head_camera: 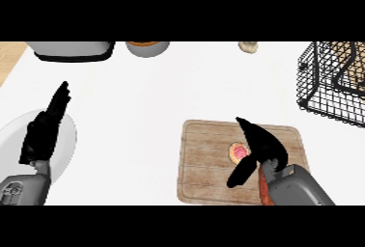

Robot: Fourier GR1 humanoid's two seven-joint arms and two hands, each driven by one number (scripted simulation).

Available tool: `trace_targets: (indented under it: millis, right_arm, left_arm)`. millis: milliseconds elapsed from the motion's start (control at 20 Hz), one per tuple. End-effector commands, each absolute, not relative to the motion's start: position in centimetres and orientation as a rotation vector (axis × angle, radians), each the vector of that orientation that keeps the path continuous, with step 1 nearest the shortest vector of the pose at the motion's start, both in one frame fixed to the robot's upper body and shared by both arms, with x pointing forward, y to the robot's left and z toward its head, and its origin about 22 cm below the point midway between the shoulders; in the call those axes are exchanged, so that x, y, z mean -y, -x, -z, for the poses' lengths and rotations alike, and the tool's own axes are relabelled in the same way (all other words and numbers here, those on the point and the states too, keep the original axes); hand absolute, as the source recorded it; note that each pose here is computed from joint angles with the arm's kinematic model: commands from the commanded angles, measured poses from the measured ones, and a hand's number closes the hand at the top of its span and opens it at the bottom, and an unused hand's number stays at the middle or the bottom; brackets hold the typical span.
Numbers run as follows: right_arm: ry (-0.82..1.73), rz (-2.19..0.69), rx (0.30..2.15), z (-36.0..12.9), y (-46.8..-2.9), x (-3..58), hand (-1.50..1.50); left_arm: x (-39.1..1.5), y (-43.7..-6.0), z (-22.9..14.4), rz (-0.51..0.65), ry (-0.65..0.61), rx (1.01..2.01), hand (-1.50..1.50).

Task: Pick the cupcake from the cutting board and place it in the tiered basket

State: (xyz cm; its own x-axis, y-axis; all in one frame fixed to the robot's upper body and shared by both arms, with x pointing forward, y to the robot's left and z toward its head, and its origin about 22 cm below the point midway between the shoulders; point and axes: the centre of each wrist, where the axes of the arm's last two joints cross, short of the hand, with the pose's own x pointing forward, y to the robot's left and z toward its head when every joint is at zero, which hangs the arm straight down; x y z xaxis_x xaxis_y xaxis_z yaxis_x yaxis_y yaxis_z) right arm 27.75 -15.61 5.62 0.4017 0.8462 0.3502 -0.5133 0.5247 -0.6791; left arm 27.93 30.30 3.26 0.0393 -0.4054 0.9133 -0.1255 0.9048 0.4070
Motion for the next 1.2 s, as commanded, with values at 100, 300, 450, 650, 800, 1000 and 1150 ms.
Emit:
trace_targets:
  millis: [100,300,450,650,800,1000,1150]
  right_arm:
    - [0.479,-0.918,0.646,-5.4,-29.8,15.9,-1.5]
    - [0.411,-1.149,0.658,-2.8,-27.6,12.5,1.5]
    - [0.514,-1.165,0.694,-4.3,-29.8,14.4,1.5]
    - [0.447,-1.04,0.71,-4.4,-28.3,11.6,1.5]
    - [0.439,-0.965,0.749,-5.8,-27.5,14.2,1.5]
    - [0.454,-0.87,0.825,-9.4,-27.3,13.2,1.5]
    - [0.583,-0.767,0.952,-9.2,-29.1,13.6,1.5]
  left_arm:
    - [-29.1,-28.1,-4.7,0.222,-0.438,1.547,0.0]
    - [-27.8,-27.4,-1.9,0.24,-0.432,1.547,0.0]
    - [-29.5,-27.7,-2.8,0.228,-0.441,1.539,0.0]
    - [-29.3,-26.3,-2.7,0.232,-0.445,1.545,0.0]
    - [-31.2,-27.5,-2.8,0.234,-0.447,1.538,0.0]
    - [-30.1,-26.7,-2.7,0.244,-0.448,1.529,0.0]
    - [-29.5,-27.6,-5.1,0.236,-0.428,1.542,0.0]
